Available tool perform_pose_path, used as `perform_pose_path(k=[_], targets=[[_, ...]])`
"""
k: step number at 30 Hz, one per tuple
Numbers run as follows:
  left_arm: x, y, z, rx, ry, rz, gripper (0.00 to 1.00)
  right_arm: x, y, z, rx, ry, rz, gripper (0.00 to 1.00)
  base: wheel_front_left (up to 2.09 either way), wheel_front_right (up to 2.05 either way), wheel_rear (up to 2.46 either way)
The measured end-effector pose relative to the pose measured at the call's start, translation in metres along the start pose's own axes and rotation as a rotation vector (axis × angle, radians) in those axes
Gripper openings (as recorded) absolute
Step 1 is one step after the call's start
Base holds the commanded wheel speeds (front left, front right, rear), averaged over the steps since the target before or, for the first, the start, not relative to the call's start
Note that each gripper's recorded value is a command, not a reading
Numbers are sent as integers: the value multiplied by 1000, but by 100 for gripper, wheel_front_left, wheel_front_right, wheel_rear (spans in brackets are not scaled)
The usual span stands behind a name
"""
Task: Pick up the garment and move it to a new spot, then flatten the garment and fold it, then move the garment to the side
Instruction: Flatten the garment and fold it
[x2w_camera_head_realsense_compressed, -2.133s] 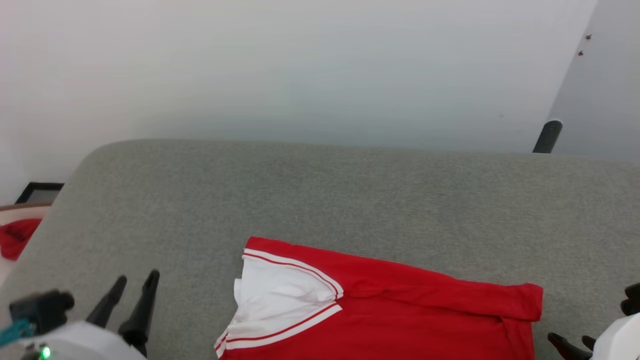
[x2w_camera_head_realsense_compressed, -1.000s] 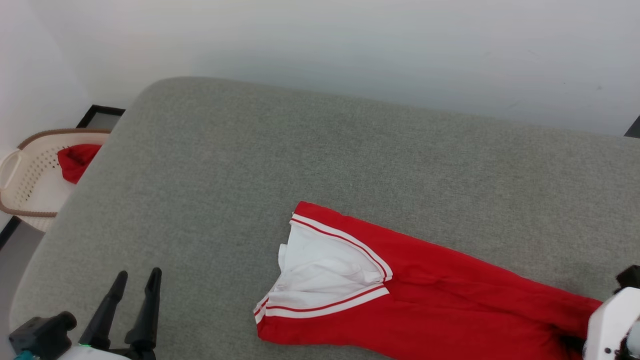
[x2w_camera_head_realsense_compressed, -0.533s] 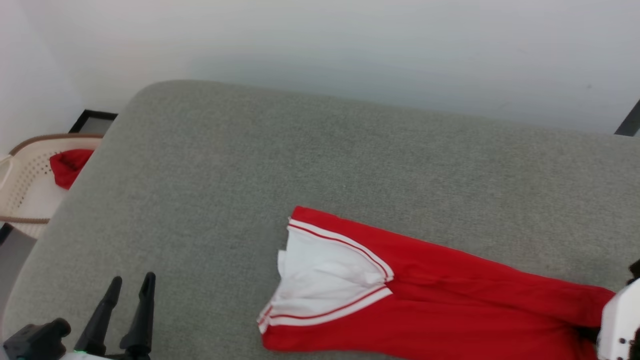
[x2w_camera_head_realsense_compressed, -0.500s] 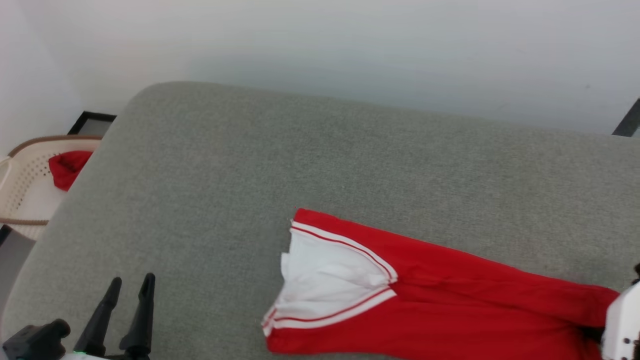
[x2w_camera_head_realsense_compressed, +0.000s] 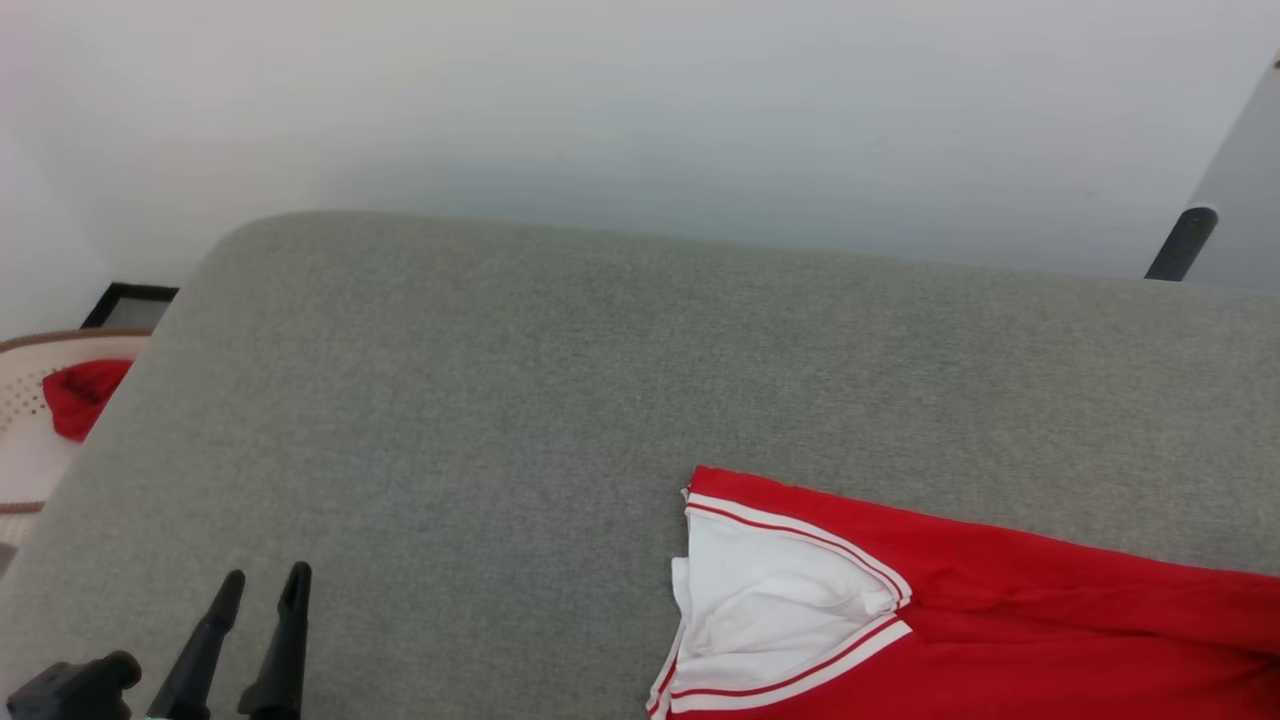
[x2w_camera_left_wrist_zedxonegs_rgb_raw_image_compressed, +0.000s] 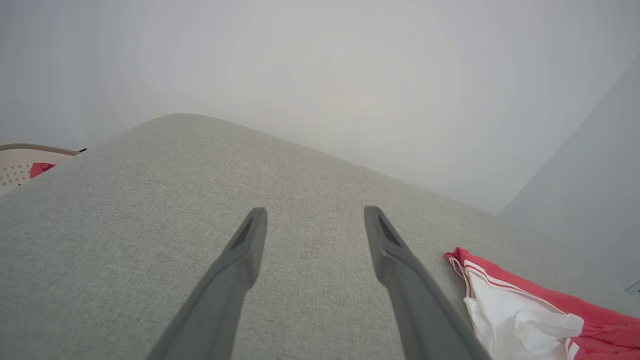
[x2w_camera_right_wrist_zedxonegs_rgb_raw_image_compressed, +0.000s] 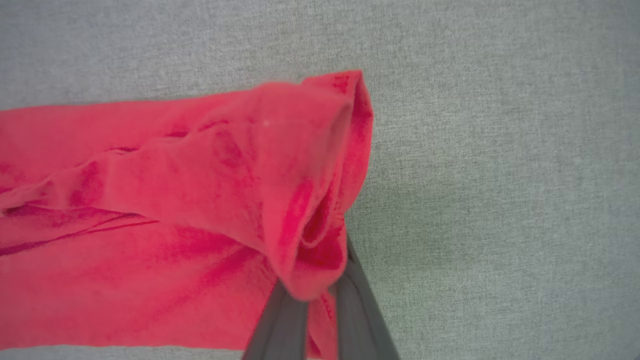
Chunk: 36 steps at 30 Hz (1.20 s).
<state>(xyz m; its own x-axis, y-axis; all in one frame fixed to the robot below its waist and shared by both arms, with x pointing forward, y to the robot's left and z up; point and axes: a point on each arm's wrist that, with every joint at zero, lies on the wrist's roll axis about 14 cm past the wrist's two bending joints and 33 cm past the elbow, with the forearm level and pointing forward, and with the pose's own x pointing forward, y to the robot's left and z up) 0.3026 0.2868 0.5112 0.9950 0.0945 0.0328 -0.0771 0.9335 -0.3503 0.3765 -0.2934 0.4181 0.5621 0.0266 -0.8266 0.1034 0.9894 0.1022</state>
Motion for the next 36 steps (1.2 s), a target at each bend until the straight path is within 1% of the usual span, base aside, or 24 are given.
perform_pose_path(k=[3,6,11,14,17,20,28,34,36], targets=[[0,-2,1,-2,2,-8,100,-5,1,1,0,-16,4,0,0,0,0],[-1,-3,0,-4,7,-12,100,-12,9,7,-18,-44,29,0,0,0,0],[0,-7,2,-9,1,-27,100,-27,38,17,-31,-97,127,0,0,0,0],[-2,-9,4,-9,-2,-31,100,-37,65,19,-45,-119,212,0,0,0,0],[-3,-10,4,-13,-4,-34,100,-46,97,21,-86,-132,295,0,0,0,0],[-6,-11,4,-18,-3,-34,100,-52,130,20,-148,-140,368,0,0,0,0],[-16,-7,7,-26,-9,-15,100,-62,220,2,-284,-113,562,0,0,0,0],[-24,-1,8,-37,-19,10,100,-66,274,-11,-363,-93,677,0,0,0,0],[-26,0,9,-39,-22,15,100,-66,288,-15,-391,-85,699,0,0,0,0]])
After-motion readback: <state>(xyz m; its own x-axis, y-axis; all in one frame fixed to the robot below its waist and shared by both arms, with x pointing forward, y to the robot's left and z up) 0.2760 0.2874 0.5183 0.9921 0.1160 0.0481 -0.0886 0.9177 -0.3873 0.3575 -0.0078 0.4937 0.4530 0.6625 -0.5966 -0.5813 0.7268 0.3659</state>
